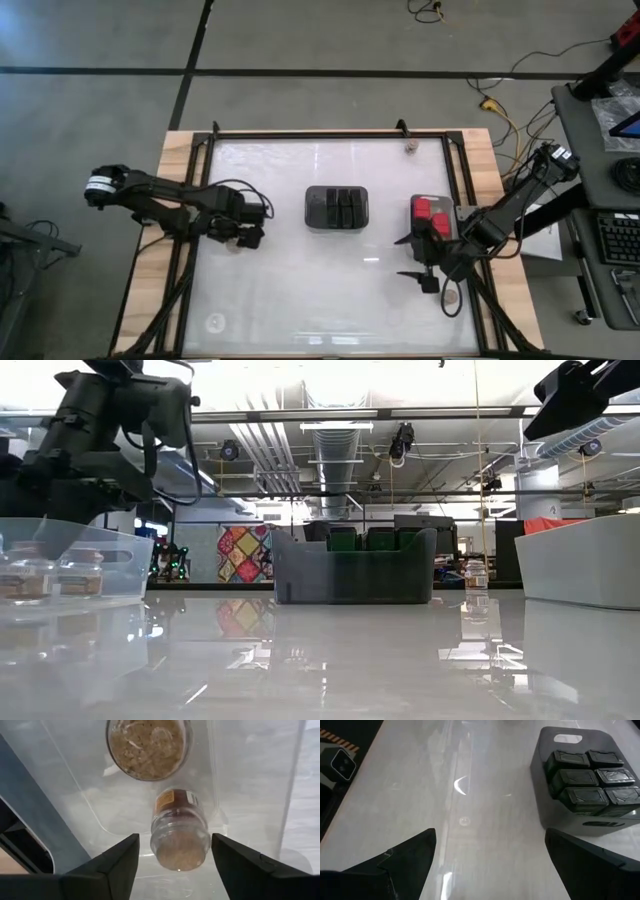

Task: Sort spices by type
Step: Put the brown spice bottle into the transparent bin

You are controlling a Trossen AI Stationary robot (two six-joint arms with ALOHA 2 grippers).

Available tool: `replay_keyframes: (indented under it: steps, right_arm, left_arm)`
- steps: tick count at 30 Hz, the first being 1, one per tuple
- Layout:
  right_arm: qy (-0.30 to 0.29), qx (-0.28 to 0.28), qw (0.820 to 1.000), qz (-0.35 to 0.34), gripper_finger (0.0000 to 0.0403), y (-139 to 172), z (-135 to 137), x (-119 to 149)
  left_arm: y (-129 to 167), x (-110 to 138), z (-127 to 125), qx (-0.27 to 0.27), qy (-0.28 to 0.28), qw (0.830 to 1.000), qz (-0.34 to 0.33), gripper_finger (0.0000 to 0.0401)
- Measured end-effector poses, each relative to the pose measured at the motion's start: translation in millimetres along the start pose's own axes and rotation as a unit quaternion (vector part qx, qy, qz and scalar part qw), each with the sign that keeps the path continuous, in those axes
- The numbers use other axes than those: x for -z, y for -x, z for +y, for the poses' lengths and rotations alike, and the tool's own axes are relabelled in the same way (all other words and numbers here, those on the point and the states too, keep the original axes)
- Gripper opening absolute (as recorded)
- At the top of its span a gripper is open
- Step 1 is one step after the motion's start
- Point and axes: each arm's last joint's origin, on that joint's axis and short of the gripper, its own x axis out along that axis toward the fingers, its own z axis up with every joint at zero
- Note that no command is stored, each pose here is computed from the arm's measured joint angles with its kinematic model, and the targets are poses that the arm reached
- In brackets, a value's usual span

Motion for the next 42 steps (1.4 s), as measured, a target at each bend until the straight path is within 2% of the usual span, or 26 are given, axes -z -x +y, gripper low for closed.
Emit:
replay_keyframes:
  steps: [5, 11, 15, 19, 21, 24, 26, 28, 30, 33, 37, 42]
  right_arm:
    - [0.002, -0.001, 1.0, 0.0, 0.0366, 0, 0, 0]
    - [0.027, -0.002, 1.0, -0.003, 0.0366, 2, 0, -3]
    - [0.057, -0.021, 0.998, -0.024, 0.0366, 14, 3, -24]
    - [0.111, -0.025, 0.993, -0.019, 0.0366, 34, 1, -45]
    - [0.13, -0.023, 0.991, -0.016, 0.0366, 43, -1, -55]
    - [0.133, -0.02, 0.991, -0.007, 0.0366, 55, -4, -63]
    - [0.133, -0.017, 0.991, 0.007, 0.0366, 60, -6, -65]
    - [0.134, -0.015, 0.991, 0.019, 0.0366, 64, -6, -63]
    - [0.147, -0.022, 0.988, 0.027, 0.0366, 66, -2, -58]
    - [0.176, -0.04, 0.983, 0.039, 0.0366, 65, 7, -44]
    - [0.188, -0.078, 0.976, 0.073, 0.0366, 63, 21, -18]
    - [0.154, -0.131, 0.968, 0.148, 0.0366, 81, 28, -3]
  left_arm:
    - [8, 1, -4, 0.012, -0.007, 1.0, -0.006, 0.0242]
    - [43, 6, -9, 0.004, -0.034, 0.999, -0.035, 0.0244]
    - [72, 11, -9, -0.002, -0.045, 0.996, -0.082, 0.0244]
    - [97, 19, -16, 0.03, -0.071, 0.986, -0.151, 0.0244]
    - [110, 27, -20, 0.046, -0.099, 0.975, -0.192, 0.0245]
    - [132, 41, -26, 0.069, -0.142, 0.951, -0.266, 0.0245]
    - [146, 49, -28, 0.087, -0.15, 0.935, -0.31, 0.0245]
    - [158, 55, -31, 0.107, -0.148, 0.926, -0.331, 0.0245]
    - [169, 57, -33, 0.124, -0.143, 0.92, -0.343, 0.0245]
    - [182, 58, -41, 0.153, -0.101, 0.909, -0.373, 0.0245]
    - [190, 58, -62, 0.162, -0.119, 0.877, -0.437, 0.0245]
    - [194, 57, -91, 0.191, -0.134, 0.84, -0.49, 0.0245]
